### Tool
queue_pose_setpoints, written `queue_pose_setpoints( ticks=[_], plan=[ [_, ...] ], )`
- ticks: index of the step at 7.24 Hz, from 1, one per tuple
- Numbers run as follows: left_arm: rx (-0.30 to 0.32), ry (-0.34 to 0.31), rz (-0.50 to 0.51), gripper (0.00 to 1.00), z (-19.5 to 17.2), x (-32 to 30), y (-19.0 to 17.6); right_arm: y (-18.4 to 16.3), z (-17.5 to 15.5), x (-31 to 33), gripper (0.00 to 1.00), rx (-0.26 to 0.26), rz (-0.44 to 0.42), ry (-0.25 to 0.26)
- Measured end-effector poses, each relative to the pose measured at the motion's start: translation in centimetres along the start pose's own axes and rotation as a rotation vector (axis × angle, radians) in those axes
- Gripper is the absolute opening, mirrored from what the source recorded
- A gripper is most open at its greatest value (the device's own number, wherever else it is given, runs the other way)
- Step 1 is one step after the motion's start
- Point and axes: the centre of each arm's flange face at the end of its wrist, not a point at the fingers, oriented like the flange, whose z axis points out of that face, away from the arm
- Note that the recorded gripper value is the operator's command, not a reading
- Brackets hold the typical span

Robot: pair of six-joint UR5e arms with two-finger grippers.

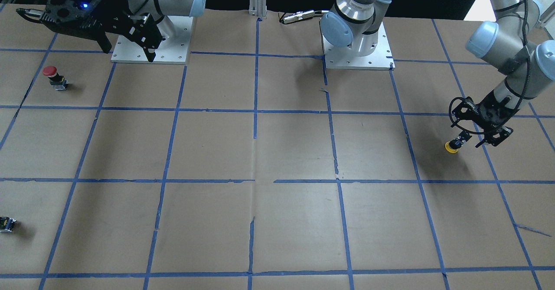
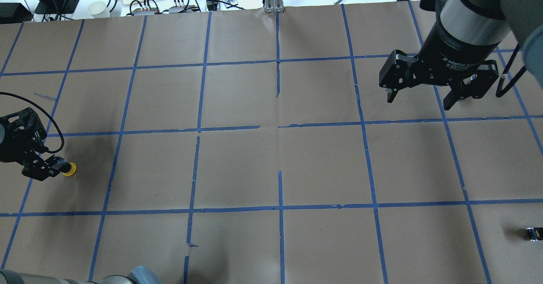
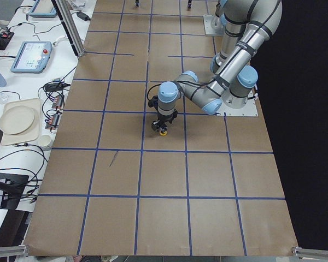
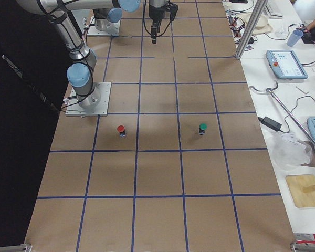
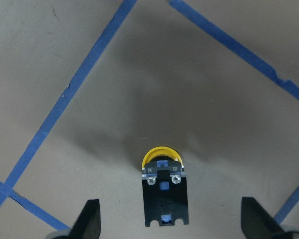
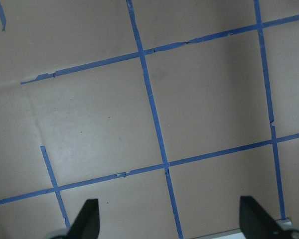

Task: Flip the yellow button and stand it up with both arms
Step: 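Close the left gripper on the yellow button's black base, then lift the yellow button with the left gripper while the right gripper rises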

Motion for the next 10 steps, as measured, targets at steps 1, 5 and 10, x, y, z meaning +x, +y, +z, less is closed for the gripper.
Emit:
queue_pose_setpoints(
  ticks=[1,5,10],
  plan=[
    [0.000,0.001,-0.005,0.72,0.1,0.0,0.0,0.0,0.0,0.0,1.00,0.000,0.000,0.000],
    [-0.009,0.007,-0.016,0.10,0.3,0.0,0.1,0.2,-0.2,0.0,1.00,-0.009,0.012,-0.004],
    [0.009,-0.030,-0.081,0.08,-3.5,1.3,-2.8,0.8,-0.8,-1.1,1.00,-0.046,0.232,-0.101]
  ],
)
